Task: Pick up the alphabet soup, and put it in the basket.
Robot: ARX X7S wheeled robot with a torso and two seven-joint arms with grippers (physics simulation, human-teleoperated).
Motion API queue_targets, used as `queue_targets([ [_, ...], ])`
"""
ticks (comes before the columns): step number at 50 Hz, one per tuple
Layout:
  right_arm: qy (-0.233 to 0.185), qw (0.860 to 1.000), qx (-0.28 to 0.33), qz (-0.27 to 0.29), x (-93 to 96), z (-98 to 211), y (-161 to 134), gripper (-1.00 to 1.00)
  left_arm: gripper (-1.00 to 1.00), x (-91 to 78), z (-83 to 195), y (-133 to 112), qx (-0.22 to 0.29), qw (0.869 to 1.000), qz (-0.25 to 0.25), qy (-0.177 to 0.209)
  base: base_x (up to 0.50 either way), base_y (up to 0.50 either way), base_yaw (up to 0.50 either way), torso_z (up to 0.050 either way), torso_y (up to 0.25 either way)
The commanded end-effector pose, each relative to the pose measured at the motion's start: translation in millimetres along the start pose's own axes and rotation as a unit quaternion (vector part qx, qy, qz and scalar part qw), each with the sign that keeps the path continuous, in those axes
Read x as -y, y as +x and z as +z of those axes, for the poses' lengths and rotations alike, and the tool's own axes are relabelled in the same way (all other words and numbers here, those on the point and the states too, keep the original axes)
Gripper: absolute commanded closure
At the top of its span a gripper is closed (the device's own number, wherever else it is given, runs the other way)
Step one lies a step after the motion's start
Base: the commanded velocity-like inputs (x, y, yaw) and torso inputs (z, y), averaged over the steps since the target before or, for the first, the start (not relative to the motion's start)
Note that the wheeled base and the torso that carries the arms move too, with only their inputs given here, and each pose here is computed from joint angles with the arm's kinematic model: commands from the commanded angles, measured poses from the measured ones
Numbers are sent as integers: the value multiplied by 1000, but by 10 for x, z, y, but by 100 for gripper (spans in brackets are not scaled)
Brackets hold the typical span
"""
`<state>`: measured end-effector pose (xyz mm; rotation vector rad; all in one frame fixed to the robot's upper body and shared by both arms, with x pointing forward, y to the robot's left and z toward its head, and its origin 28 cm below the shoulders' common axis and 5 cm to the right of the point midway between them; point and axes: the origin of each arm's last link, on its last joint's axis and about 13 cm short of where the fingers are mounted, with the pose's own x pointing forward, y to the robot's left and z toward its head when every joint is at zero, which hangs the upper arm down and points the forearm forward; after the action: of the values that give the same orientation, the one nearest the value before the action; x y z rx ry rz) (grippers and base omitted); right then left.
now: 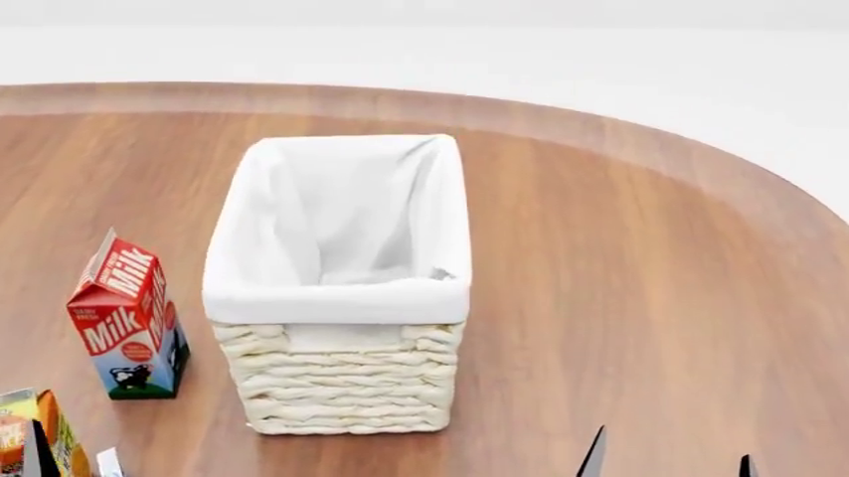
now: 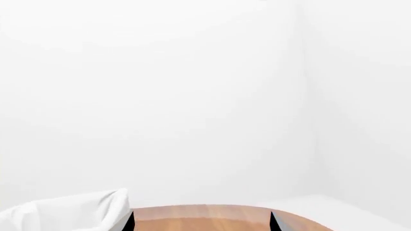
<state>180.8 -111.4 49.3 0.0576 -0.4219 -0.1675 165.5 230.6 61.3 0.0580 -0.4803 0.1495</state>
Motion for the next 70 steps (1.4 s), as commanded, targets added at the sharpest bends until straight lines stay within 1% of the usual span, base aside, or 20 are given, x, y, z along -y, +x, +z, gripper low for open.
queue_targets([
  [1,-4,1000,3,1,-6,3,-5,-100,-100,-1,4,-2,1,1000,0,0,316,0,0,0,0],
  [10,7,1000,-4,3,-4,-1,-2,-100,-100,6,3,-4,0,1000,-1,0,286,0,0,0,0],
  [17,13,1000,-1,4,-3,2,-8,-100,-100,7,12,-8,1,1000,-1,0,6,0,0,0,0],
  [24,-15,1000,14,3,-17,-6,-15,-100,-100,5,5,-8,1,1000,-2,0,0,0,0,0,0],
  [30,-18,1000,10,4,-21,-14,-14,-100,-100,8,2,-8,1,1000,-2,0,0,0,0,0,0],
  [35,-11,1000,8,3,-13,-12,-11,-100,-100,6,4,-9,2,1000,-2,0,0,0,0,0,0],
  [36,-2,1000,8,2,-12,-10,-12,-100,-100,10,5,-10,2,1000,-2,1,0,0,0,0,0],
  [43,0,1000,-1,11,-15,-19,-15,-100,-100,7,4,-8,2,1000,-2,1,0,0,0,0,0],
  [44,-3,1000,13,11,-15,-15,-18,-100,-100,7,2,-7,2,1000,-2,1,0,0,0,0,0],
  [45,-31,999,14,0,-17,-20,-18,-100,-100,7,-1,-7,1,1000,-2,1,0,0,0,0,0],
  [46,-28,1000,10,4,-22,-25,-16,-100,-100,7,-1,-6,2,1000,-2,1,0,0,0,0,0],
  [47,-39,999,15,-2,-20,-29,-12,-100,-100,6,-2,-5,2,1000,-2,1,62,0,0,0,0],
  [50,-19,1000,12,2,-12,-16,-11,-100,-100,7,-4,-4,2,1000,-2,1,92,0,0,0,0],
  [51,-20,1000,14,1,-13,-15,-12,-100,-100,8,-6,-3,2,1000,-3,1,90,0,0,0,0],
  [53,1,1000,7,2,-5,-15,-5,-100,-100,11,-8,-1,1,1000,-3,1,47,0,0,0,0],
  [55,-4,1000,7,1,-8,-20,-3,-100,-100,12,-8,-1,2,1000,-3,1,0,0,0,0,0],
  [60,2,1000,6,5,-12,-14,-8,-100,-100,13,-9,0,2,1000,-3,1,0,0,0,0,0],
  [64,-4,1000,10,1,-8,-21,-2,-100,-100,13,-10,0,2,1000,-3,1,0,0,0,0,0],
  [66,-18,1000,16,-2,-10,-17,-5,-100,-100,13,-9,1,1,1000,-3,1,0,0,0,0,0],
  [70,-20,1000,21,2,-15,-16,-15,-100,-100,11,-10,1,2,1000,-3,2,21,9,0,0,0],
])
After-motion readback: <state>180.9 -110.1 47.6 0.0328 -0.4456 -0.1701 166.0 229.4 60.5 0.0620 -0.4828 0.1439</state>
